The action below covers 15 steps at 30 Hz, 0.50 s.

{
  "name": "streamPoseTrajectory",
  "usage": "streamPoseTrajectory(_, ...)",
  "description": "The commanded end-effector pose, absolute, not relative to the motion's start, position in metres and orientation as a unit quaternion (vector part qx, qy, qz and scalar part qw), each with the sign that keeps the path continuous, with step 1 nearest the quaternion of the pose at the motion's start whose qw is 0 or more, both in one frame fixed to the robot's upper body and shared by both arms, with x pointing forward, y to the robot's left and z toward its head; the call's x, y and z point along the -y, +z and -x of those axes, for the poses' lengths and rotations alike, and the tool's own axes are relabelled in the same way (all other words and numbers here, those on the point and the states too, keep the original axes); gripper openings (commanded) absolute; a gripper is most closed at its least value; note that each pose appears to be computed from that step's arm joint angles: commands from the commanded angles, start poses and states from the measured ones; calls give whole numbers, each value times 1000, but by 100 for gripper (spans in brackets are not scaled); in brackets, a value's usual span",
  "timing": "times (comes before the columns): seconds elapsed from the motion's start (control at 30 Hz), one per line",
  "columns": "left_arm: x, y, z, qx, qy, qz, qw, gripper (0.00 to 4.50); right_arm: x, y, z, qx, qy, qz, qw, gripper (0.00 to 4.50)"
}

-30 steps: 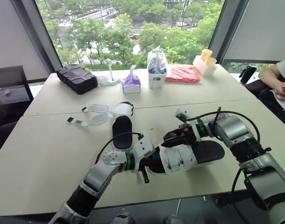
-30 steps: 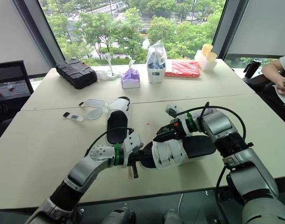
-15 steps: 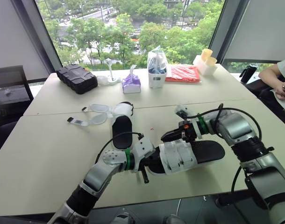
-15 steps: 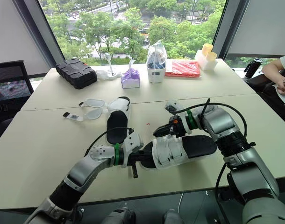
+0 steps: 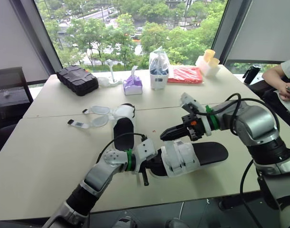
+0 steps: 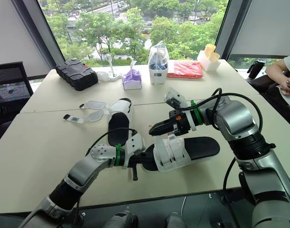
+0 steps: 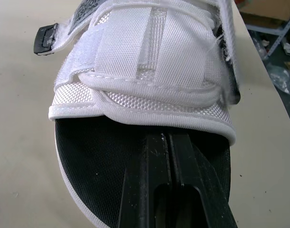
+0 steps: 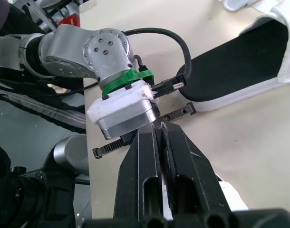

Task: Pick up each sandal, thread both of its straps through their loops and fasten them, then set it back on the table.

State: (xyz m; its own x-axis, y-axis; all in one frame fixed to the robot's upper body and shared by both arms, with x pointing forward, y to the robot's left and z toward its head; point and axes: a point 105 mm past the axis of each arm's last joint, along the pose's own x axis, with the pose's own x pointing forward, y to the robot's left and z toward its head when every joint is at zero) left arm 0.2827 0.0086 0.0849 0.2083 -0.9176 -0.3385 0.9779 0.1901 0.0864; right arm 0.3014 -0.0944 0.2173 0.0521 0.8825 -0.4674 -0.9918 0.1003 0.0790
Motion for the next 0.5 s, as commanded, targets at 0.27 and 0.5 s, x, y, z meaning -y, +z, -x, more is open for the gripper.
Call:
streamPoseTrajectory(0.27,-10,54,-269,-166,-639,-157,735,0,89,259,-317,-116,659,157,727,3)
streamPoseTrajectory(0.5,-10,54,-269,-164,-638,-160,735,0,87,223,-338,-156,650,161,726,3)
